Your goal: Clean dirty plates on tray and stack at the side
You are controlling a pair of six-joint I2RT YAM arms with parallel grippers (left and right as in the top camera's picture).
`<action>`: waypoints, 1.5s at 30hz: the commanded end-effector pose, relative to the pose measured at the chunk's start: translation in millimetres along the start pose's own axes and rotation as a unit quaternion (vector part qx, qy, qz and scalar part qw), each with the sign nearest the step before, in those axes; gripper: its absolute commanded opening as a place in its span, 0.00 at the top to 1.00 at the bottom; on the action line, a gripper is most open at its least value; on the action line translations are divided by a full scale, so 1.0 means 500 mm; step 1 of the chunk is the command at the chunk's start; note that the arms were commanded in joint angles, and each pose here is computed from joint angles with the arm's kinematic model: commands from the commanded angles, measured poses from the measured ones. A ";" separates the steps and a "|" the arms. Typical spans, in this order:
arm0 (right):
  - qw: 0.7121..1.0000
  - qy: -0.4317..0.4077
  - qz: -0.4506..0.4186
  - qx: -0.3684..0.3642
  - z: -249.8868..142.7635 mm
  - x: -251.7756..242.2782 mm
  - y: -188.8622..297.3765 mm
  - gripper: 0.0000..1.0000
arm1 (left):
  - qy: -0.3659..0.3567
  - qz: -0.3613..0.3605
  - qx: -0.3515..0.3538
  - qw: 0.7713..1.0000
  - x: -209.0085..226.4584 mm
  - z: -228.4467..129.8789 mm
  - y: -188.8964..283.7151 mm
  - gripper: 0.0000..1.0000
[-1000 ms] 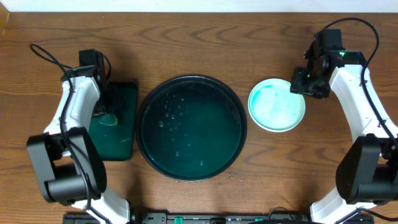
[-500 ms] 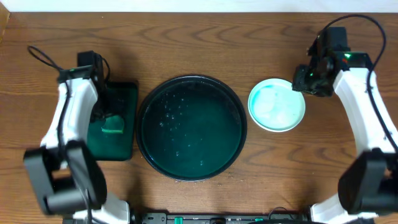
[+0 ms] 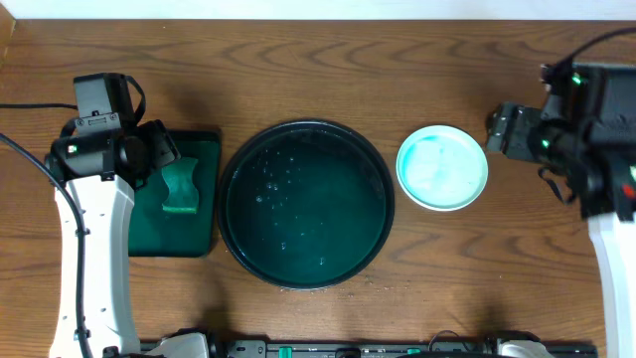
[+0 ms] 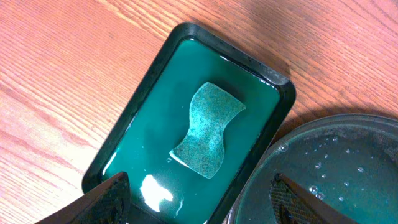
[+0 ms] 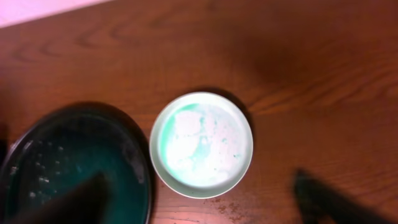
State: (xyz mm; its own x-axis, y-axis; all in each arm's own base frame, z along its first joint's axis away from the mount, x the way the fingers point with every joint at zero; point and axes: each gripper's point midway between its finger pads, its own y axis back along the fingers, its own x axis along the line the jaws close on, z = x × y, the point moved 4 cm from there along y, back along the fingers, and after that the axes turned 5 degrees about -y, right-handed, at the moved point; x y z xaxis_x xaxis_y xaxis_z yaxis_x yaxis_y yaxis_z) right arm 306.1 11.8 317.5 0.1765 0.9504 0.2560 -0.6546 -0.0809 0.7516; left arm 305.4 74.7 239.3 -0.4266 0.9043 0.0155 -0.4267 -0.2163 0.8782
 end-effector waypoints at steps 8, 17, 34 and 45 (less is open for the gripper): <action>0.997 0.010 0.026 -0.070 -0.069 -0.002 0.198 0.01 | 0.012 -0.001 -0.003 1.000 0.001 0.005 0.005 0.27; 0.995 0.005 -0.051 -0.084 -0.105 -0.054 0.242 0.01 | 0.011 -0.001 -0.003 1.000 0.001 0.004 0.004 0.27; 0.925 0.094 -0.007 -0.367 -0.138 -0.082 0.183 0.01 | 0.012 -0.001 -0.003 1.000 0.001 0.005 0.005 0.27; 0.881 0.112 0.056 -0.457 -0.218 -0.094 0.055 0.01 | 0.011 -0.001 -0.003 1.000 0.001 0.005 0.004 0.27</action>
State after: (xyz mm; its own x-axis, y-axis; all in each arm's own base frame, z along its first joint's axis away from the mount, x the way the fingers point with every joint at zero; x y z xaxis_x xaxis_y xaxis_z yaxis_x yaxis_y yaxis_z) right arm 200.4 -2.2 276.0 0.0030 0.9934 0.1150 -0.9956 0.0137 -0.0928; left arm 305.2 74.6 239.2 -0.4291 0.9031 0.0138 -0.4258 -0.2157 0.8787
